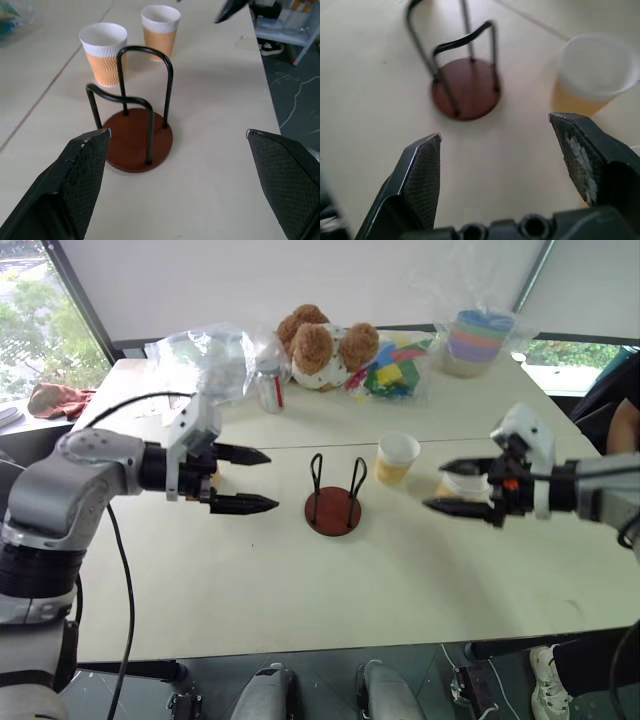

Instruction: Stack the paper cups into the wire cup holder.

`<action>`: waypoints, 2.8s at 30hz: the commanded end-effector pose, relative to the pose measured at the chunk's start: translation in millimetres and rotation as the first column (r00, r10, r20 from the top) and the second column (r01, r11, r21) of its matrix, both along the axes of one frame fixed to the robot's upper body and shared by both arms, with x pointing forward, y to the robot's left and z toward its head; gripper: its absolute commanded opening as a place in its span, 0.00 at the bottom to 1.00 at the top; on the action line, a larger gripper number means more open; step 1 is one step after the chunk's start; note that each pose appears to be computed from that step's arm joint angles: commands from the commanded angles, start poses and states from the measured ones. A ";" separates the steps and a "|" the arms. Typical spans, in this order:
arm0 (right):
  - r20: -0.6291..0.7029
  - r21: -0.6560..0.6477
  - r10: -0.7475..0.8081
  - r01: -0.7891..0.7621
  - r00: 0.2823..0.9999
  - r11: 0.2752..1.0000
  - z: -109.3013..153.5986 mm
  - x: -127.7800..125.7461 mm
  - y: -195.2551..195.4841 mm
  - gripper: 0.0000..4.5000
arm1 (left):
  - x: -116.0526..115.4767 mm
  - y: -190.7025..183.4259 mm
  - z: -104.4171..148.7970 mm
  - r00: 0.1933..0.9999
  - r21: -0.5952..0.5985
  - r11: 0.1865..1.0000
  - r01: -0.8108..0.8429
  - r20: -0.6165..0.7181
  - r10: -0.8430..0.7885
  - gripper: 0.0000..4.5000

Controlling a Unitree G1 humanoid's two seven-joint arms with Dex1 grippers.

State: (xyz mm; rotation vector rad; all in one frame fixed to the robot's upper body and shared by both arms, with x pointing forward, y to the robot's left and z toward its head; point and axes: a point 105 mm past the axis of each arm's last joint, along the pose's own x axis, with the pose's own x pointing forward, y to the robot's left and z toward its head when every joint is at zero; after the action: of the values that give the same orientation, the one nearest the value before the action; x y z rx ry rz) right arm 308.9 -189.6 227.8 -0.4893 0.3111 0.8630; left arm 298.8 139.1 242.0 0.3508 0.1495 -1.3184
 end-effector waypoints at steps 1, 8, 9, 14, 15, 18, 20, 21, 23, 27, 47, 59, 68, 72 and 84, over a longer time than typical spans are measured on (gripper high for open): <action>0.090 -0.072 0.031 -0.024 0.995 0.997 5.7 31.3 1.2 0.83 | 0.9 0.0 8.9 0.999 0.007 1.000 0.004 0.051 -0.005 1.00; 0.092 -0.168 0.101 -0.084 0.991 0.982 -0.8 74.4 8.6 0.83 | 4.5 2.6 3.5 0.998 0.007 1.000 -0.025 0.049 0.024 1.00; 0.093 -0.182 0.114 -0.096 0.989 0.979 -1.9 79.8 11.0 0.83 | 4.3 2.7 2.1 0.998 0.002 1.000 -0.031 0.048 0.031 1.00; 0.055 -0.229 0.205 -0.187 0.977 0.955 -9.6 87.7 21.3 0.83 | 2.4 8.3 -6.8 0.997 -0.005 0.998 -0.065 0.031 0.066 1.00; 0.046 -0.240 0.215 -0.198 0.976 0.950 -12.0 89.1 22.3 0.78 | 2.2 9.2 -7.8 0.997 -0.005 0.998 -0.070 0.030 0.070 1.00; 0.022 -0.259 0.232 -0.219 0.972 0.941 -18.5 92.9 24.9 0.55 | 2.5 9.8 -9.2 0.997 -0.006 0.997 -0.076 0.030 0.076 1.00; 0.007 -0.283 0.240 -0.228 0.971 0.932 -24.7 95.5 26.3 0.33 | 4.5 12.2 -10.7 0.995 0.001 0.996 -0.091 0.036 0.091 1.00; -0.001 -0.289 0.244 -0.234 0.970 0.928 -27.0 96.2 26.7 0.21 | 5.5 13.4 -11.4 0.994 0.006 0.995 -0.099 0.039 0.098 1.00; -0.005 -0.309 0.245 -0.234 0.970 0.922 -30.3 98.6 26.1 0.01 | 6.5 14.5 -11.1 0.994 0.005 0.995 -0.104 0.039 0.104 1.00; 0.025 -0.319 0.242 -0.222 0.970 0.921 -21.7 103.2 24.4 0.01 | 7.2 13.3 -8.4 0.993 -0.001 0.994 -0.106 0.044 0.106 1.00; 0.050 -0.226 0.673 -0.648 0.738 0.727 95.9 11.2 97.8 0.01 | 13.0 15.3 -8.8 0.993 0.008 0.994 -0.112 0.045 0.112 1.00; -0.049 -0.246 0.695 -0.683 0.718 0.688 63.6 13.5 113.0 0.01 | 8.1 9.6 -13.1 0.994 -0.019 0.994 -0.105 0.033 0.106 1.00; -0.073 -0.265 0.686 -0.678 0.723 0.686 54.8 22.7 116.1 0.01 | 6.7 5.5 -14.8 0.994 -0.034 0.994 -0.107 0.031 0.108 1.00; -0.077 -0.267 0.686 -0.678 0.723 0.685 52.7 24.5 116.6 0.21 | 6.2 6.2 -15.3 0.993 -0.038 0.993 -0.113 0.029 0.114 1.00; -0.008 -0.277 0.600 -0.578 0.800 0.767 74.3 27.4 81.8 0.64 | 2.2 4.0 -7.1 0.994 -0.072 0.993 -0.098 0.031 0.101 1.00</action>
State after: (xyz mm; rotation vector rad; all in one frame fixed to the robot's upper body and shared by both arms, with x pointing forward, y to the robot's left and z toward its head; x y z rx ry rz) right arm 341.7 -97.6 275.2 -0.8779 0.2828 1.4762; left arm 305.2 141.3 215.7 0.2898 0.1579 -1.2160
